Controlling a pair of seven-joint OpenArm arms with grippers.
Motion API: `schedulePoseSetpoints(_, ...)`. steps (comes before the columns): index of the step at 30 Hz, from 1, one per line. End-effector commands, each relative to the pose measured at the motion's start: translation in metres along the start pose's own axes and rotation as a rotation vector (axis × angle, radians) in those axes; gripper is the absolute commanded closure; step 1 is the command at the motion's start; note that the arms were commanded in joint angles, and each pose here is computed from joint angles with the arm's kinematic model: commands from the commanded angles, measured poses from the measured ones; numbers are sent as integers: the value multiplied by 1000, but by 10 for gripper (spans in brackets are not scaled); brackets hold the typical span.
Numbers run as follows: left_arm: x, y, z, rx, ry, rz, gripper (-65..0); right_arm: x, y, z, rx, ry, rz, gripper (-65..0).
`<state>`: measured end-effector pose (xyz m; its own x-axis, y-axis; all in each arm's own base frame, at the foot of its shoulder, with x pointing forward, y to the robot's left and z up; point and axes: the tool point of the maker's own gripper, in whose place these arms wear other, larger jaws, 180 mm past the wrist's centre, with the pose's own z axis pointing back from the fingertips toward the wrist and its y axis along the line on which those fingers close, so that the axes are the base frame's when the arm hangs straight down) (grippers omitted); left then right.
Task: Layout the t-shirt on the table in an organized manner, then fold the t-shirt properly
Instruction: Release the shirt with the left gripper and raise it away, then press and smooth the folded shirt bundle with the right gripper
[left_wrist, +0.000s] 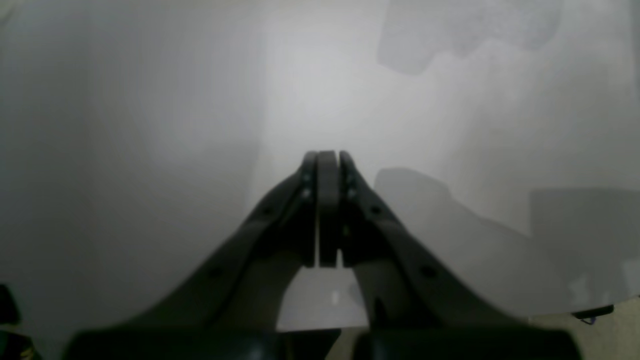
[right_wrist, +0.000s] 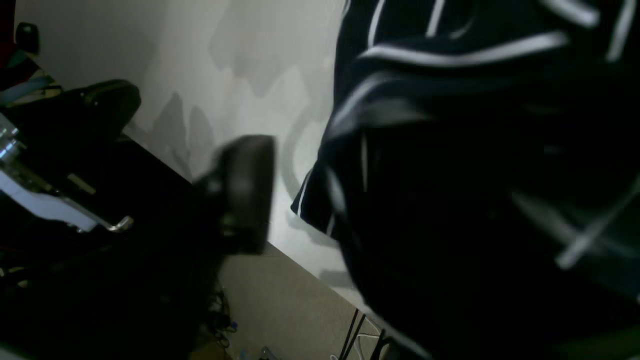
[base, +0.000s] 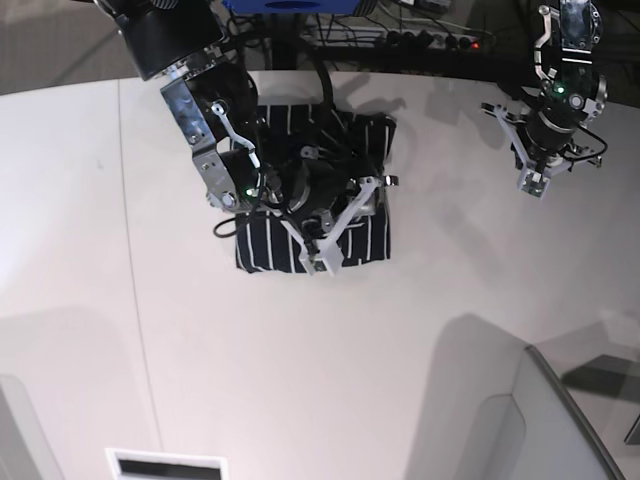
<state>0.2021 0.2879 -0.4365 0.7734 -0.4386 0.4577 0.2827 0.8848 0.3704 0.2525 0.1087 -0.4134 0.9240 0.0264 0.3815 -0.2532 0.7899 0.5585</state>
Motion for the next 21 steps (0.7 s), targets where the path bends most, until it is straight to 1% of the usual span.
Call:
schedulePoseSetpoints(1, 6, 11, 2, 28, -24, -4, 0, 14, 16, 3, 39, -34, 26, -363)
schedulePoseSetpoints(4, 6, 17, 3, 37, -22, -20, 0, 6, 25, -1, 41, -2, 129, -377)
schedulePoseSetpoints(6, 5, 22, 4, 44, -18, -28, 0, 3, 33, -2, 51, 11, 178, -377)
schedulePoseSetpoints(10, -7, 48, 11, 106, 0, 22, 0, 0, 48, -4, 68, 30, 249, -377)
schedulePoseSetpoints(12, -12, 61, 15, 138, 8, 43, 0, 3, 54, 1, 81, 12, 266, -375)
schedulePoseSetpoints(13, -15, 66, 16, 150, 13, 50, 0, 6, 49, 7, 72, -5, 278, -375)
schedulePoseSetpoints(14, -22, 72, 18, 163, 27, 60, 0, 8, 46, 15, 64, -27, 272, -375)
schedulePoseSetpoints(16, -38, 80, 20, 182, 62, 79, 0, 12, 39, 31, 34, -71, 225, -374)
schedulePoseSetpoints(19, -58, 94, 23, 214, 55, 114, 0, 21, 11, 55, -39, -141, 105, -365)
schedulePoseSetpoints(20, -64, 96, 23, 220, 45, 125, 0, 22, 5, 60, -53, -154, 87, -333)
schedulePoseSetpoints(21, -69, 98, 24, 227, 33, 135, 0, 25, -5, 64, -71, -168, 69, -272)
